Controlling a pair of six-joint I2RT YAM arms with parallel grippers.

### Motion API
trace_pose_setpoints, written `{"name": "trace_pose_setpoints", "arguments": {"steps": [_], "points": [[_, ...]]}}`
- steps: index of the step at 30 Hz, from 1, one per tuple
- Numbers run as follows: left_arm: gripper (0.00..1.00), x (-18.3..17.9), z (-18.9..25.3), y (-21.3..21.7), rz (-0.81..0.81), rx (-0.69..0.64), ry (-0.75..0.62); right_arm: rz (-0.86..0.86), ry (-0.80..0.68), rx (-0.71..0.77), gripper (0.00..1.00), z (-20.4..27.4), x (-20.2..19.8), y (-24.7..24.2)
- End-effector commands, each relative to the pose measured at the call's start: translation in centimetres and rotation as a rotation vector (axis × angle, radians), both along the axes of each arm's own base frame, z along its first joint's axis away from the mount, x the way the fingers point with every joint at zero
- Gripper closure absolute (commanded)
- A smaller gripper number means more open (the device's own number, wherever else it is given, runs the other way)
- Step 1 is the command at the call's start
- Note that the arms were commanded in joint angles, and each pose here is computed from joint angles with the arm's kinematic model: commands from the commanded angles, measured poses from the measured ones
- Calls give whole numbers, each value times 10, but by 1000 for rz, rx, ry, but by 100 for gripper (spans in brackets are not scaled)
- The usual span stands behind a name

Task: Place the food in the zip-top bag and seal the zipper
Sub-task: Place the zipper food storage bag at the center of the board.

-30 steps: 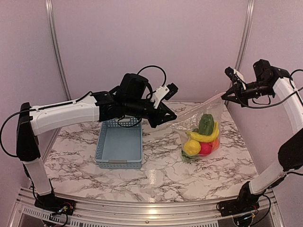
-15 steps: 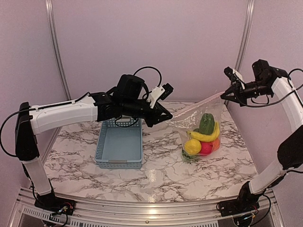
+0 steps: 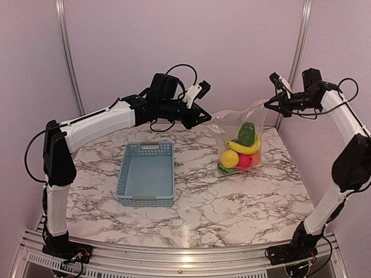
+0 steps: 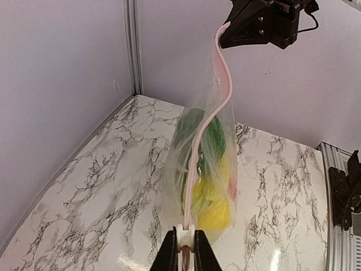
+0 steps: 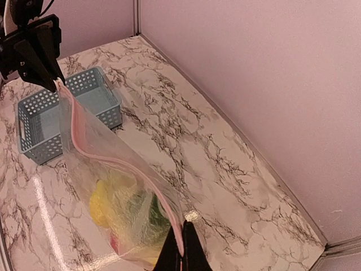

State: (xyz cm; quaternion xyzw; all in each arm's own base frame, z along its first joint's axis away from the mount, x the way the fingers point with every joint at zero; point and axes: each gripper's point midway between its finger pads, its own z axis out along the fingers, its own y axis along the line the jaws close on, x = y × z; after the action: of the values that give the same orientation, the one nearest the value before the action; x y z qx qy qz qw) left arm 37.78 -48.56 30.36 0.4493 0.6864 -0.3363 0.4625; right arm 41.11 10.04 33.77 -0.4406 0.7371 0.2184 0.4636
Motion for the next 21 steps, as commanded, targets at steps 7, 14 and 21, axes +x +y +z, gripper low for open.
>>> {"name": "trace_pose_setpoints", "arguments": {"steps": [7, 14, 21], "points": [[97, -38, -36, 10, -99, 89, 28, 47, -148, -73, 100, -15, -45, 7], [46, -59, -58, 20, -69, 202, 41, 47, -43, -102, 43, -44, -79, 3], [11, -56, -9, 50, 103, 57, -19, 64, -81, 19, 4, 22, -107, 16]]}}
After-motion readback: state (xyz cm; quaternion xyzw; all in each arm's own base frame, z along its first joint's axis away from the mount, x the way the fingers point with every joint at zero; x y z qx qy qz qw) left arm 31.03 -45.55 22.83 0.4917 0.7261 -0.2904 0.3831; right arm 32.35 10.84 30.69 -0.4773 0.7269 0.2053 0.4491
